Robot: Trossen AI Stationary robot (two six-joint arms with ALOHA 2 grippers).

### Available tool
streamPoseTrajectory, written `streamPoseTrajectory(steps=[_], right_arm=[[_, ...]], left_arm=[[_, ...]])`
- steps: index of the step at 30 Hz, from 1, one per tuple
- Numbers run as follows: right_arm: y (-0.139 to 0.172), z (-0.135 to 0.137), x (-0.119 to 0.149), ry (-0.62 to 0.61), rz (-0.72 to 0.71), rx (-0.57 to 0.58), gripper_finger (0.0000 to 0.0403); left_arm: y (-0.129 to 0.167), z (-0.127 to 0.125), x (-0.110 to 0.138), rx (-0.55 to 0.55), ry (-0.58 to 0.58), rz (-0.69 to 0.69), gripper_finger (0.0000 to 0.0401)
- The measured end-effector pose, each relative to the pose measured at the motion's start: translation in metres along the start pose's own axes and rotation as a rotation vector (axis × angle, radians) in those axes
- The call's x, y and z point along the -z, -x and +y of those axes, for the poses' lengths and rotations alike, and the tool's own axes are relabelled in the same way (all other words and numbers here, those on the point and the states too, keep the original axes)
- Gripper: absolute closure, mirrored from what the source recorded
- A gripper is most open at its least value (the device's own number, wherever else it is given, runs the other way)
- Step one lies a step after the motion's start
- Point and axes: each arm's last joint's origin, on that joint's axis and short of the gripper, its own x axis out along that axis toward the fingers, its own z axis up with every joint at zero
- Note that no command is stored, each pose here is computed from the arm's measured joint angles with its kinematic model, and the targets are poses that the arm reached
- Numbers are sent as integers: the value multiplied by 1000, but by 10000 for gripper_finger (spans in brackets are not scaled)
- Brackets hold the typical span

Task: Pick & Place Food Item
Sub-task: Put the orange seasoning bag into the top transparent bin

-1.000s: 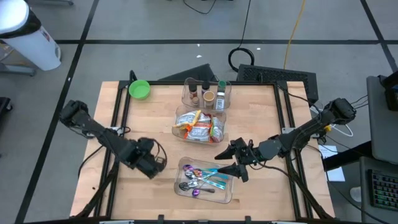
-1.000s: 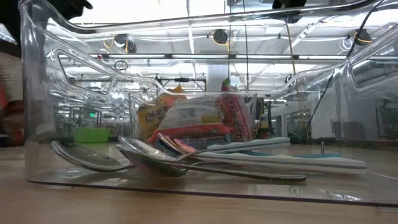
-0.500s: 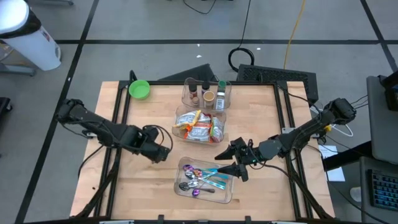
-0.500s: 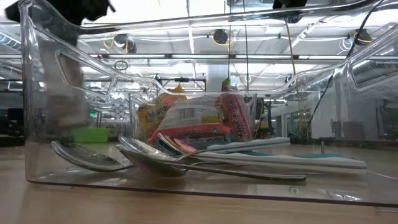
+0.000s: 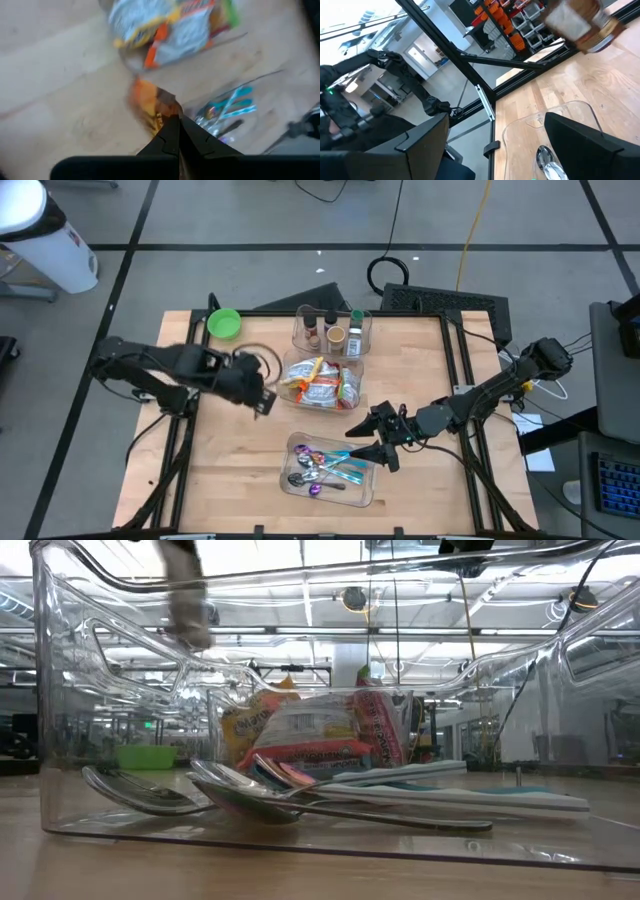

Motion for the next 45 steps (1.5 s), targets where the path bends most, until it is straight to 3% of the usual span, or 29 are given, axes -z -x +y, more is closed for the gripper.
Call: streamPoseTrajectory(steps=[11, 18, 24, 30, 45], right_arm=[[0, 0, 0, 5, 1, 1, 83], [0, 0, 0, 19, 0, 2, 83], [0, 0, 0, 19, -1, 3, 83], [0, 0, 0, 19, -1, 4, 83], [0, 0, 0, 20, 0, 7, 83]], left_arm=[[29, 11, -69, 100, 11, -166, 401], [9, 11, -111, 169, 4, -181, 401], [-13, 19, -141, 138, 16, -189, 401], [-26, 33, -163, 113, 44, -173, 401], [-26, 49, -196, 179, 101, -295, 401]])
